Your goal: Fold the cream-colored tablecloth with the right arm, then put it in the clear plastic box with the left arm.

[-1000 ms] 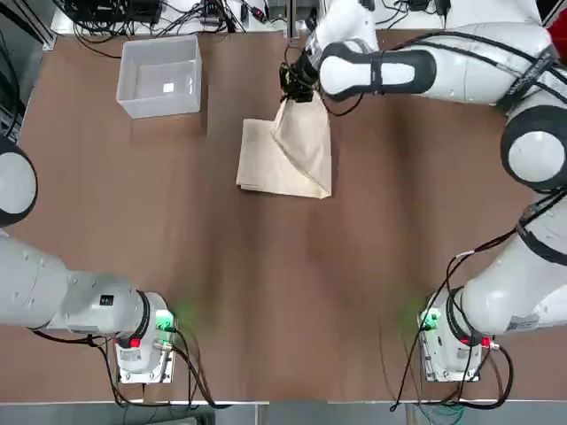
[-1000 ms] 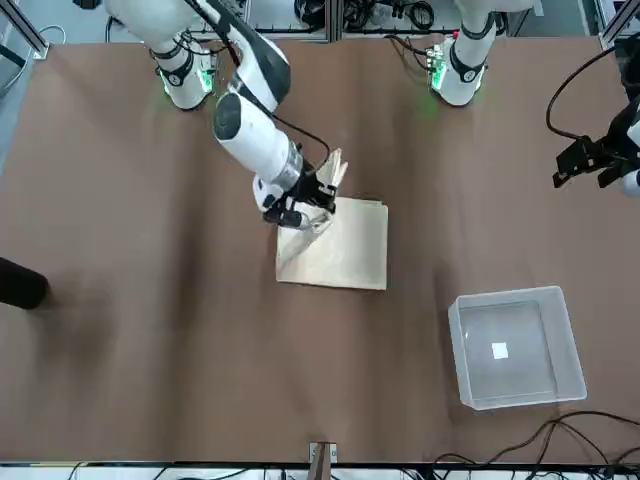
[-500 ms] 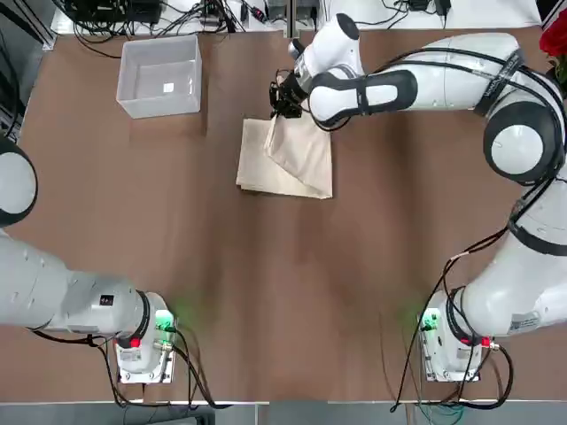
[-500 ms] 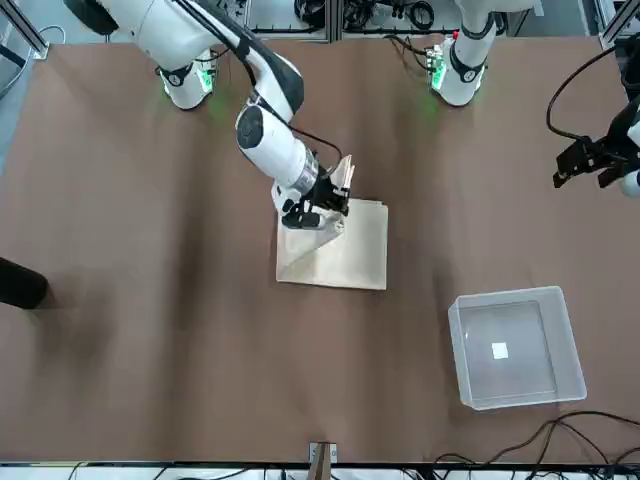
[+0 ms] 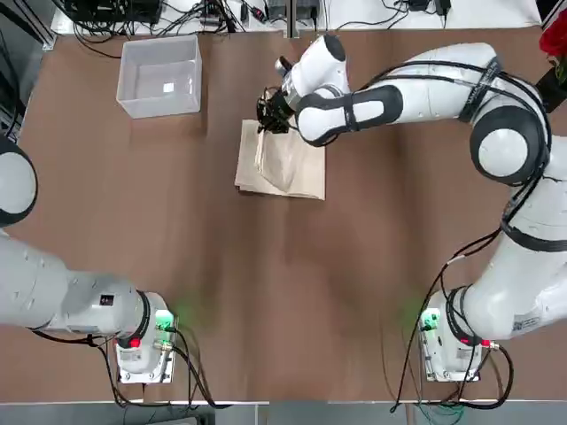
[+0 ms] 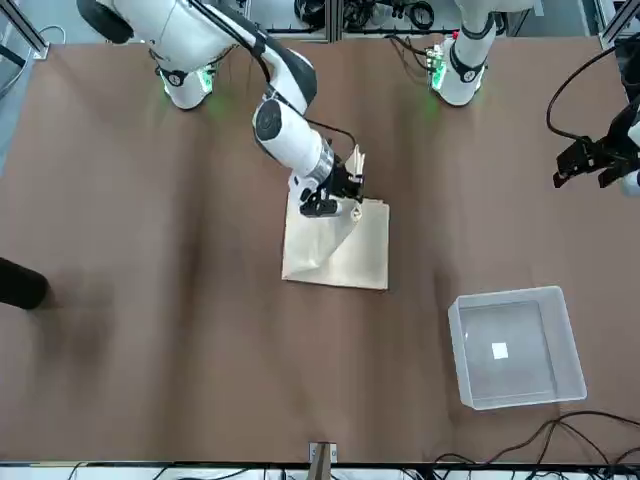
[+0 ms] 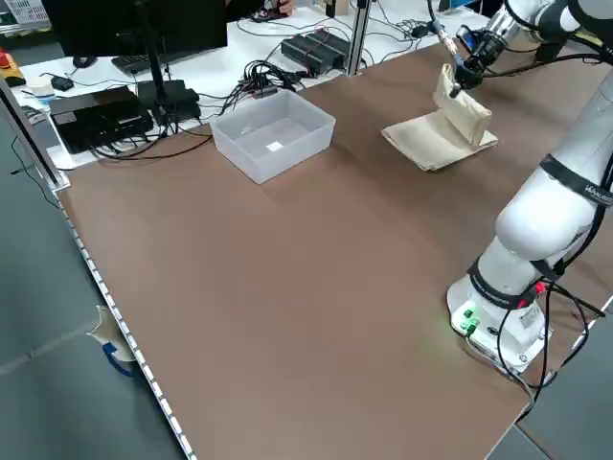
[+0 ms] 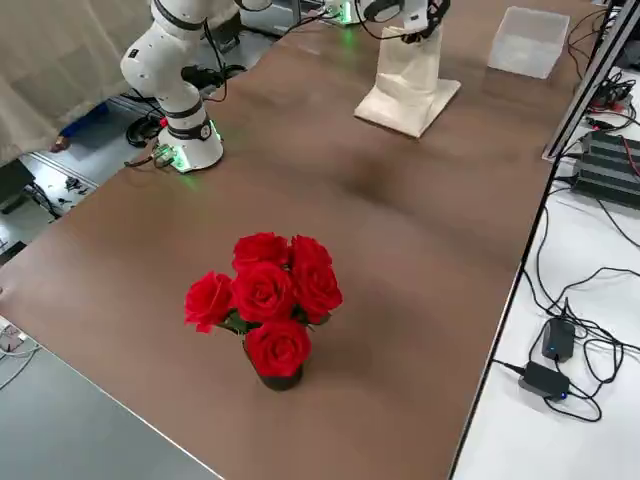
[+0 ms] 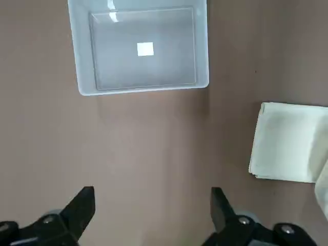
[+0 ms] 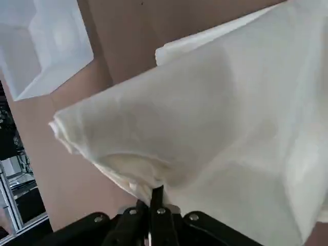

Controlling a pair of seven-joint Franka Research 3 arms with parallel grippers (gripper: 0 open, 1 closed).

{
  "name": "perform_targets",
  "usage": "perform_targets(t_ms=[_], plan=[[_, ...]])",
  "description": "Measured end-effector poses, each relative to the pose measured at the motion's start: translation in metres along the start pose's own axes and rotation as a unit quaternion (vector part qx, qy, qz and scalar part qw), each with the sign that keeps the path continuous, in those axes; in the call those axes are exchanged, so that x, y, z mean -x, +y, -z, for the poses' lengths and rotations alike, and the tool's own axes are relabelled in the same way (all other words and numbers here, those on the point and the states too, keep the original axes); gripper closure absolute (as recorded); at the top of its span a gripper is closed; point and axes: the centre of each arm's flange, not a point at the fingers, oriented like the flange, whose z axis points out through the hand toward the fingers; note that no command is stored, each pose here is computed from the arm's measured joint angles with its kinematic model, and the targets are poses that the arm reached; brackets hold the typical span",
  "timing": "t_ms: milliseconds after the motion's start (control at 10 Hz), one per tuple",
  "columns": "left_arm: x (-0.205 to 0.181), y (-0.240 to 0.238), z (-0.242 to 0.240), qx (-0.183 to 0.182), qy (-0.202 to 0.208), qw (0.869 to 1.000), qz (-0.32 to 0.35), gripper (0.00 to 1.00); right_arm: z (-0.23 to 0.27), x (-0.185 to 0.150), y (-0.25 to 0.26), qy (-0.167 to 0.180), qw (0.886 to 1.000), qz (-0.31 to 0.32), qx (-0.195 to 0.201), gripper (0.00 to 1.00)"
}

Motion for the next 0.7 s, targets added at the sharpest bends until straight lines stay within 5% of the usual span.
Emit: perform_targets(t_ms=[700], plan=[[-0.002, 0.0, -0.004, 0.0, -0.004, 1.0, 0.001, 0.0, -0.031, -0.028, 0.019, 0.0, 1.0, -0.023, -0.013, 0.94]])
